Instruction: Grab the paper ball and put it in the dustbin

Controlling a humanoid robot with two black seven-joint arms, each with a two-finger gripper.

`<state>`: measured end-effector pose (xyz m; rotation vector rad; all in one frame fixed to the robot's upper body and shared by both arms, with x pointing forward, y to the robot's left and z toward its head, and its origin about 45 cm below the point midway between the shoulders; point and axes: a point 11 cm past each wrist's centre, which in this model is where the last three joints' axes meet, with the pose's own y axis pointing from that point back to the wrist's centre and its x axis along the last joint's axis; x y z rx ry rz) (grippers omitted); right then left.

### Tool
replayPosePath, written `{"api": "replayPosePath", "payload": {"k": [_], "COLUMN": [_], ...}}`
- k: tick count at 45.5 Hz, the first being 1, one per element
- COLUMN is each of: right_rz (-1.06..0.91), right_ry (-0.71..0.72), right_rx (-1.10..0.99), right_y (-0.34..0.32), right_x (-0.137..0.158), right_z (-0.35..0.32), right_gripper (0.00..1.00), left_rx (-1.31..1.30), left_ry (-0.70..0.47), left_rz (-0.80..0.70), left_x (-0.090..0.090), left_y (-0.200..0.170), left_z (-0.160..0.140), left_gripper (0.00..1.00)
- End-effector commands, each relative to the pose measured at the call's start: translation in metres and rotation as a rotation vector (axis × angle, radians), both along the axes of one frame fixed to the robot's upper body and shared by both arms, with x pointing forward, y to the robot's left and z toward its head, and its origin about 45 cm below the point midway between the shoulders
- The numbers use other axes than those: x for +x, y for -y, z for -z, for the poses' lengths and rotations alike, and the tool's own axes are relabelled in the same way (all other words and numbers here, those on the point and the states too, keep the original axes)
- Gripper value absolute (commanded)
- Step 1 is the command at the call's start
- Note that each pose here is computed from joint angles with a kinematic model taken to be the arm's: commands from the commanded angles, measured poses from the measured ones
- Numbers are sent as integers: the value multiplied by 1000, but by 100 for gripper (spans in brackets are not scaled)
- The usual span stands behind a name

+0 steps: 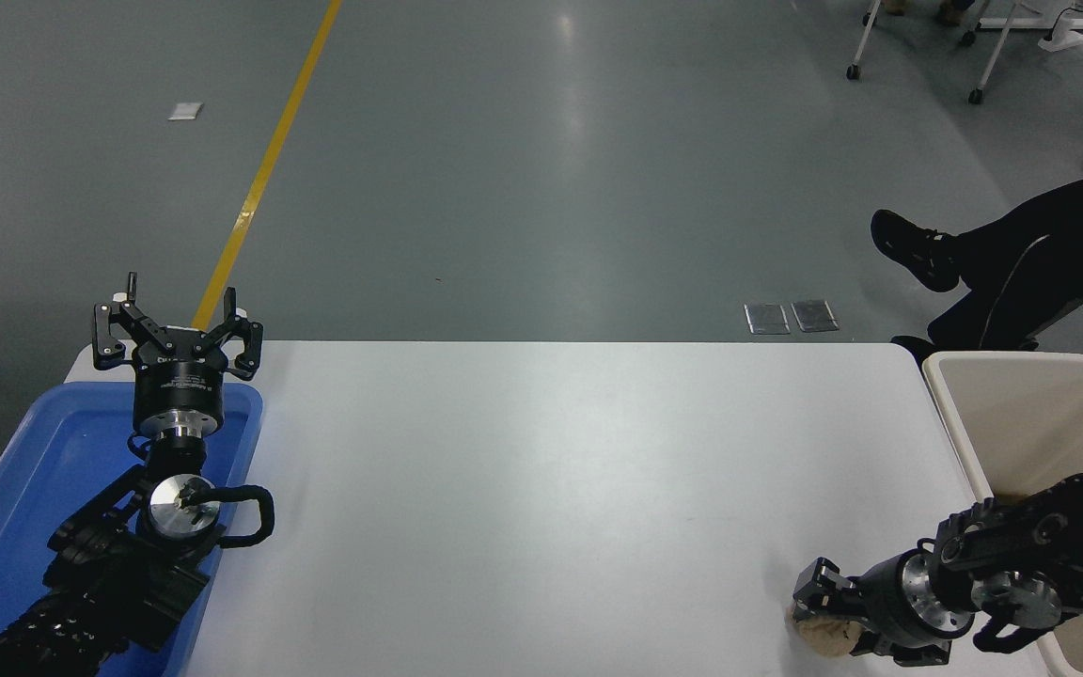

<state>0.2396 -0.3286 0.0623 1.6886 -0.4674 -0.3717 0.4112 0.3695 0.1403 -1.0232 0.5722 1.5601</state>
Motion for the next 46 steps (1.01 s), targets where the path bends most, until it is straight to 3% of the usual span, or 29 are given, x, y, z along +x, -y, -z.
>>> {"api": "replayPosePath", "payload": {"k": [1,14,30,46], "right_rz": [-15,-26,-228,-389], "right_ry": [23,81,149,157], "right_rx": [-9,-25,-95,-20], "right_y": [3,26,7,-38], "right_x": [7,32,78,81], "right_z": [-5,-53,-187,-306], "right_gripper": [0,0,0,0], "left_rx": [0,1,0,0], "left_ry": [0,1,1,3], "left_rz": [0,2,0,1], "left_x": [0,0,0,0], "left_y": [0,0,0,0], "left_z": [0,0,-1,-1], "left_gripper": [99,99,99,99]}}
